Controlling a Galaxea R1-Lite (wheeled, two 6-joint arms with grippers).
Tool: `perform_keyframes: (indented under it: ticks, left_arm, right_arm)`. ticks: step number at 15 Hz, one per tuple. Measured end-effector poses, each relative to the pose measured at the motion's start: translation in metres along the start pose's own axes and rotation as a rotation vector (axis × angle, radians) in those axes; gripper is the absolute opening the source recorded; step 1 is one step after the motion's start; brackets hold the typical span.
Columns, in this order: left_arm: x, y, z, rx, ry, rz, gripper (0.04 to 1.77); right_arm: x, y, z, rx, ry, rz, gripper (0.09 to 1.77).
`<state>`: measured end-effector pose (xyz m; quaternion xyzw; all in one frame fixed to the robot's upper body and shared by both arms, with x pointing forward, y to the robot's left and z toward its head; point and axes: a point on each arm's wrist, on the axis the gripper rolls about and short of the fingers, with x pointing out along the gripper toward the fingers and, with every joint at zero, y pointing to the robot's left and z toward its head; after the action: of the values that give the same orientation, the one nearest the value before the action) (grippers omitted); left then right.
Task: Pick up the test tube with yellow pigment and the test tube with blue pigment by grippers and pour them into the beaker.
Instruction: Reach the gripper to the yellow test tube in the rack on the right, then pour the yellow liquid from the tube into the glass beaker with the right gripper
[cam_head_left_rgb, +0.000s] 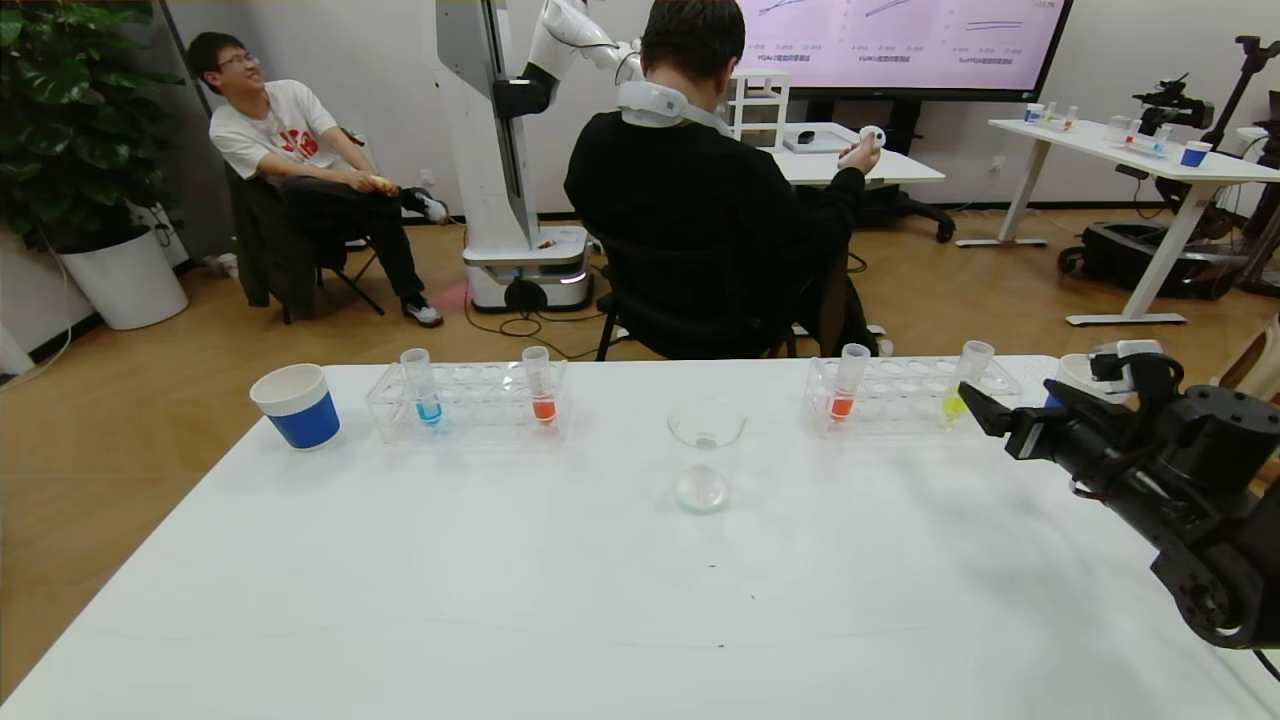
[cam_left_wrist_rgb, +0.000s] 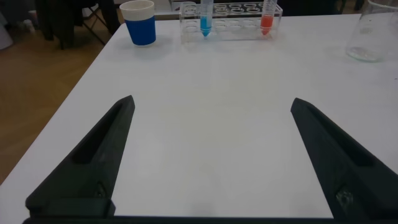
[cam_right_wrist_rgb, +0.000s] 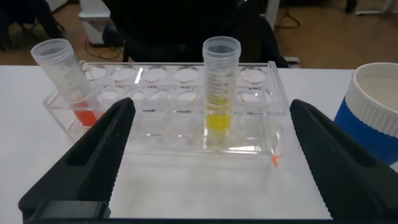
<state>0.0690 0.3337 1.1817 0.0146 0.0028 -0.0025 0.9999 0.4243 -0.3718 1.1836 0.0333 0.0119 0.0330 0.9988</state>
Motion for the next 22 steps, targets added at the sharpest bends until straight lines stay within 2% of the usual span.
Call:
perform_keyframes:
  ticks: [3, 6, 11, 15, 16, 17, 19, 20, 21, 22]
  left_arm:
    - [0.0, 0.0, 0.0, 0.0, 0.0, 0.0, 1.75]
    - [0.0, 0.0, 0.0, 0.0, 0.0, 0.0, 1.75]
    - [0.0, 0.0, 0.0, 0.0, 0.0, 0.0, 1.75]
    - [0.0, 0.0, 0.0, 0.0, 0.0, 0.0, 1.75]
    - [0.0, 0.0, 0.0, 0.0, 0.0, 0.0, 1.75]
    - [0.0, 0.0, 0.0, 0.0, 0.0, 0.0, 1.75]
    - [0.0, 0.0, 0.0, 0.0, 0.0, 0.0, 1.75]
    - [0.0, 0.0, 0.0, 0.0, 0.0, 0.0, 1.75]
    - [0.0, 0.0, 0.0, 0.0, -0.001, 0.0, 1.75]
    - [0.0, 0.0, 0.0, 0.0, 0.0, 0.0, 1.75]
  right_arm:
    - [0.027, -0.007, 0.004, -0.014, -0.072, -0.007, 1.74]
    - [0.052, -0.012, -0.002, -0.023, -0.112, -0.004, 1.74]
    - [0.073, -0.014, -0.017, -0.028, -0.12, 0.034, 1.74]
    - [0.079, -0.014, -0.019, -0.032, -0.128, 0.042, 1.72]
    - [0.08, -0.014, -0.019, -0.033, -0.128, 0.042, 1.58]
    - [0.081, -0.014, -0.02, -0.033, -0.128, 0.043, 1.28]
    - [0.081, -0.013, -0.021, -0.035, -0.129, 0.044, 0.46]
    - [0.082, -0.012, -0.021, -0.035, -0.13, 0.046, 0.34]
    - [0.082, -0.012, -0.021, -0.035, -0.13, 0.048, 0.49]
    - [0.082, -0.011, -0.021, -0.035, -0.13, 0.05, 0.57]
